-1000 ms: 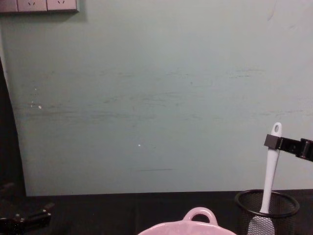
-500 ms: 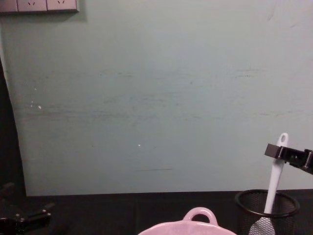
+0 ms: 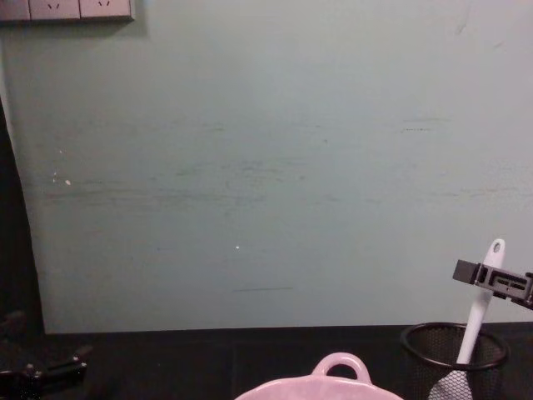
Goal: Use the one hand to pick up the spoon and stir the clear water in the bowl.
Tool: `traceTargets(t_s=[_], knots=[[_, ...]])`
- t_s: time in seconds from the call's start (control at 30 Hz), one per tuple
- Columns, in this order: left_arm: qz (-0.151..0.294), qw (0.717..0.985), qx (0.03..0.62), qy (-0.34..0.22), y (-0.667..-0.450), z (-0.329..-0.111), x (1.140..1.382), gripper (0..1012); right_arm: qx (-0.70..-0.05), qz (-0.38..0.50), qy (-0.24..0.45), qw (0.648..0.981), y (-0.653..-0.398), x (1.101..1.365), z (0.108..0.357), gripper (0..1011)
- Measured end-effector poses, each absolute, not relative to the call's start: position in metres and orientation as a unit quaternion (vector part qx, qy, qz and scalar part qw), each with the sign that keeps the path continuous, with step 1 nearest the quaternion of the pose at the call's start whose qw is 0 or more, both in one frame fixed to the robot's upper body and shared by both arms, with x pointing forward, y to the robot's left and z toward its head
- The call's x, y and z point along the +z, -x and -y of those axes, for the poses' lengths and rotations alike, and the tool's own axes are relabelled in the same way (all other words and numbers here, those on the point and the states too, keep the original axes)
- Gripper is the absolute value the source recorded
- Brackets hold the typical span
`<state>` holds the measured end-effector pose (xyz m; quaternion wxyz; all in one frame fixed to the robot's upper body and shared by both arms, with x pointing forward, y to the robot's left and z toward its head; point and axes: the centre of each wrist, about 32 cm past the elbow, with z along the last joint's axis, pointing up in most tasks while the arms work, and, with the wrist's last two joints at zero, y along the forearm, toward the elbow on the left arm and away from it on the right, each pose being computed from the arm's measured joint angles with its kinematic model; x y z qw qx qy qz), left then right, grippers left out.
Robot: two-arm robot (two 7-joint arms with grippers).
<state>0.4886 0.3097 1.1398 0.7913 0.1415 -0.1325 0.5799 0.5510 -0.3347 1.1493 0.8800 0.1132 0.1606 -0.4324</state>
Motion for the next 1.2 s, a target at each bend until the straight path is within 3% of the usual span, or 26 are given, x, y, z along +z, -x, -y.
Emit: traceTargets(t_s=[0.23,0.47,0.73,1.2], knots=[[0.132,0.791,0.58,-0.141,-0.489,-0.31,1.14,1005,-0.445,-0.126,-0.075,0.883,-0.541,1.157,0.337,1003],[0.132,0.791,0.58,-0.141,-0.489,-0.31,1.14,1005,-0.457,-0.072,-0.029,0.886,-0.521,1.175,0.348,1003],[0.132,0.791,0.58,-0.142,-0.489,-0.31,1.14,1005,-0.505,0.016,0.038,0.862,-0.513,1.188,0.361,1003],[0.132,0.791,0.58,-0.141,-0.489,-0.31,1.14,1005,-0.547,0.091,0.114,0.824,-0.526,1.156,0.351,1003]])
